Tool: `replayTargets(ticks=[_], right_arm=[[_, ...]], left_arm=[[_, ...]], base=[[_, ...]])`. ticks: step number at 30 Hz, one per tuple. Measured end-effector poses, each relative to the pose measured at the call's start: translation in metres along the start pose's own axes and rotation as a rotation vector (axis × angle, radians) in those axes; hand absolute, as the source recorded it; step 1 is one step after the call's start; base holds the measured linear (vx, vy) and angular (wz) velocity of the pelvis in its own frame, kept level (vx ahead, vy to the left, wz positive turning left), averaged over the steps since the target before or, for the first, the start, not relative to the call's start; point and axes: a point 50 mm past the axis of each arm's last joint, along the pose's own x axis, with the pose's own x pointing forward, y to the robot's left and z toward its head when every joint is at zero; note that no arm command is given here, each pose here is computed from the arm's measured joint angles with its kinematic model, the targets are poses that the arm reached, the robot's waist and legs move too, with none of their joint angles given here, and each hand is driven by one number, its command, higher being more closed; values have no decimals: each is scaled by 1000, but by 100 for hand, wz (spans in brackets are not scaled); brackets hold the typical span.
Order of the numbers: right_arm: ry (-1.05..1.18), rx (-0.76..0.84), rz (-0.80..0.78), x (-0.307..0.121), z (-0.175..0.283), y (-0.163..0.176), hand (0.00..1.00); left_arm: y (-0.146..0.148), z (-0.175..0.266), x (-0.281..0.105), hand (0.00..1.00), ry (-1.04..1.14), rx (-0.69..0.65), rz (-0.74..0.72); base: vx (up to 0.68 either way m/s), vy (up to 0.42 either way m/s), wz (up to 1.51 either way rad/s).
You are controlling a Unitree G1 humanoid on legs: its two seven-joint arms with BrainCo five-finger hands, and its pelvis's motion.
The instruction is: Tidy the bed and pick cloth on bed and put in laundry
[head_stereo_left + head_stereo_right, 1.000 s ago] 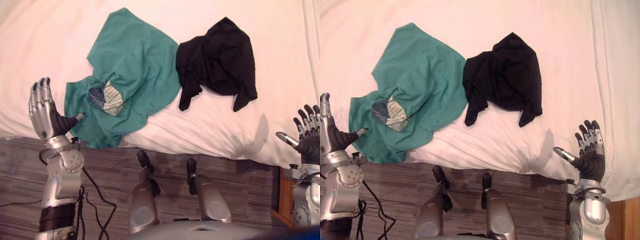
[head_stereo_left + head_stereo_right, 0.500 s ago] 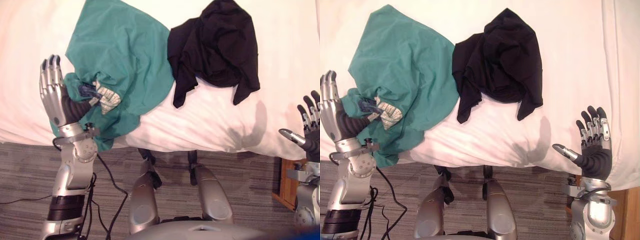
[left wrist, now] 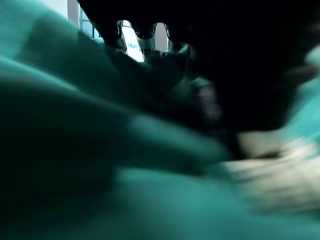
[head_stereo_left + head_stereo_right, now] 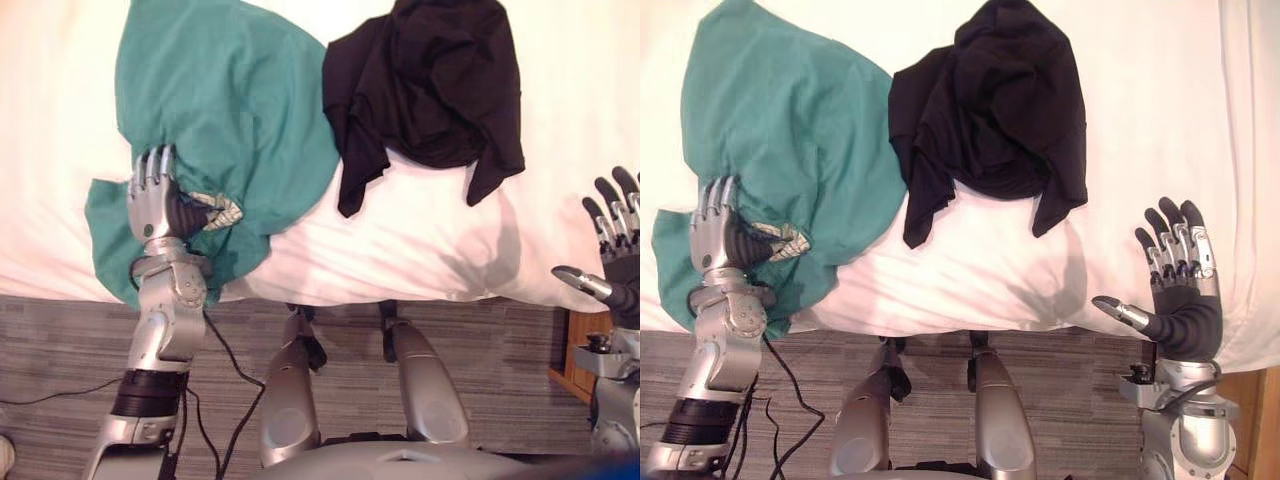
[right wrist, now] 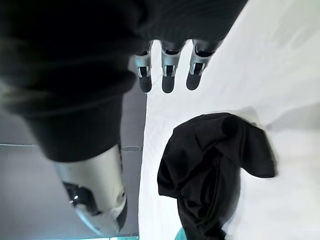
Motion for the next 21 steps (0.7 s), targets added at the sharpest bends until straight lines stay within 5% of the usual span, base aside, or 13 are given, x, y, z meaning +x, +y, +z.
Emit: replayTargets(ticks=[10,21], right_arm=[[-126,66,173,17,19,0,0],[-199,64,281,21,26,36,0]], left_arm=[[-10,-10,-1,100,10,115,-12],[-16,13,1,100,-70,-451,-330]], base=[[6,-14,-7],[-1,35,7]])
